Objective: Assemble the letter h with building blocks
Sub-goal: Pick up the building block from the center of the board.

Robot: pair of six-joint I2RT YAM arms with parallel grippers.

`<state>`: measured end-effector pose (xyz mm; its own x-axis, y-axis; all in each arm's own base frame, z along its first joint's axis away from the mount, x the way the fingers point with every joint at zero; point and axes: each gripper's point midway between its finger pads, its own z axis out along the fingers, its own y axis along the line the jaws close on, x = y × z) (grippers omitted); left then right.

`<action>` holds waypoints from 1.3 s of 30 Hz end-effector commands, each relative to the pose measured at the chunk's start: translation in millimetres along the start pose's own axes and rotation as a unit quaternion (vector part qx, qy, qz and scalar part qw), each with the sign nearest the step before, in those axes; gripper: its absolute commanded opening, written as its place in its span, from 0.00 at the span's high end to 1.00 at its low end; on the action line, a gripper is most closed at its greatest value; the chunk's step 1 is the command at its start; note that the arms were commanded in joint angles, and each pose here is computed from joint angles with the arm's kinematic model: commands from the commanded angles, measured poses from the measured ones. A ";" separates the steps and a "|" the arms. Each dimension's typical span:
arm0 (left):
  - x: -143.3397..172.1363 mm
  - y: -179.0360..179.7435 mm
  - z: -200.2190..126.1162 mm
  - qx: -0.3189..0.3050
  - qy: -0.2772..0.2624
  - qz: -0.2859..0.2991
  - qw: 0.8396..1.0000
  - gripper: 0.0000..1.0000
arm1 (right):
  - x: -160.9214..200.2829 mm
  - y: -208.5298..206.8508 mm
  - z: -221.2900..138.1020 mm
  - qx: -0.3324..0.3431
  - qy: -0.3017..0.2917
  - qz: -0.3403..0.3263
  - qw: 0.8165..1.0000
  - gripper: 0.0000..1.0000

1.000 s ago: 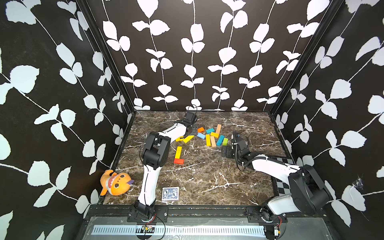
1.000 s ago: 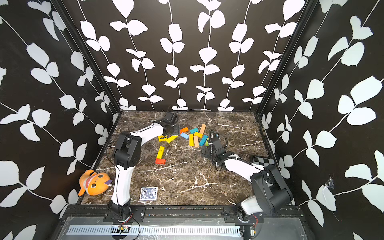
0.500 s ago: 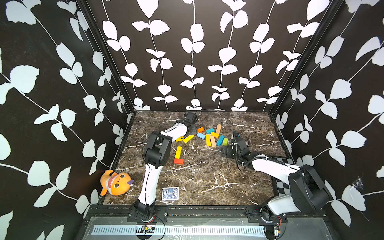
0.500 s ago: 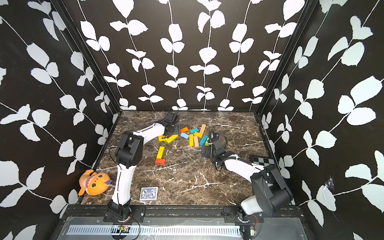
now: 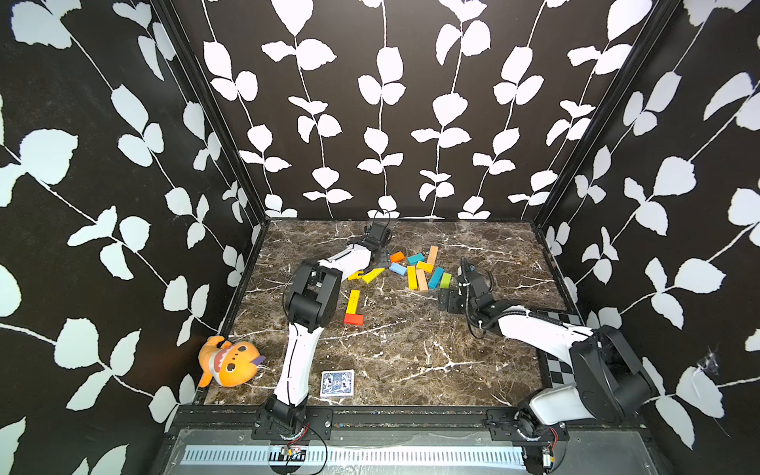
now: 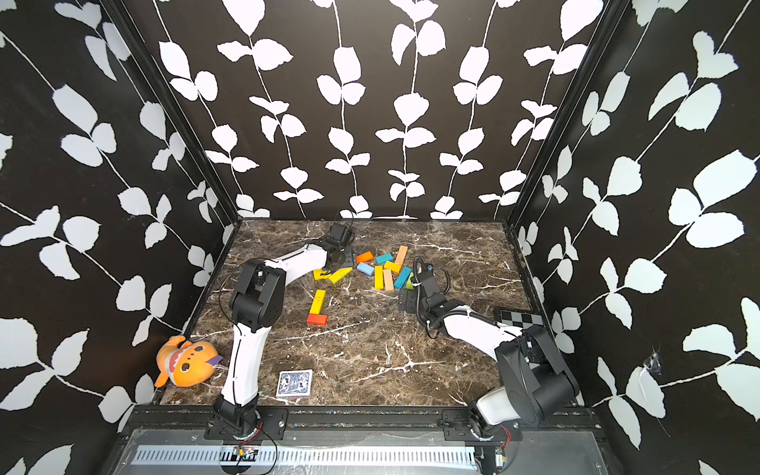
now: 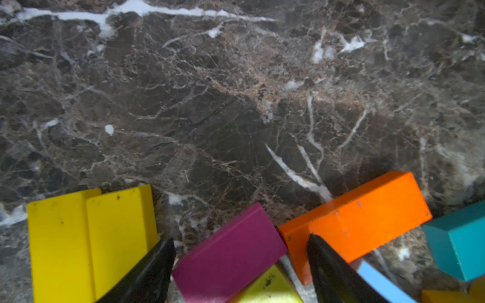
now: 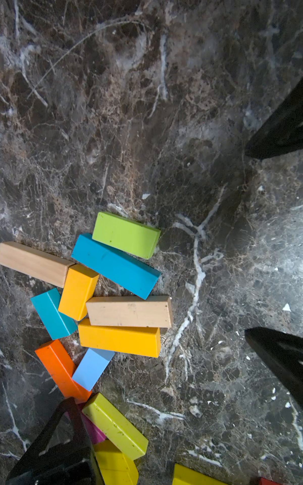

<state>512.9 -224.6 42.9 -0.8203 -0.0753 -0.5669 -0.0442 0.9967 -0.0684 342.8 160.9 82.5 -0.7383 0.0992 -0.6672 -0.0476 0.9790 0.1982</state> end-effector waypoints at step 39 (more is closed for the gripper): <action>17.1 21.5 10.4 -0.083 0.063 0.130 0.986 0.31 | -9.9 0.5 -1.4 -0.001 -0.016 0.011 1.000 0.01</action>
<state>511.0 -214.3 34.3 -0.8548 0.1057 -0.5080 0.0529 0.9917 0.1173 342.8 160.8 82.0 -0.7392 0.0993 -0.6661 -0.0469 0.9791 0.1980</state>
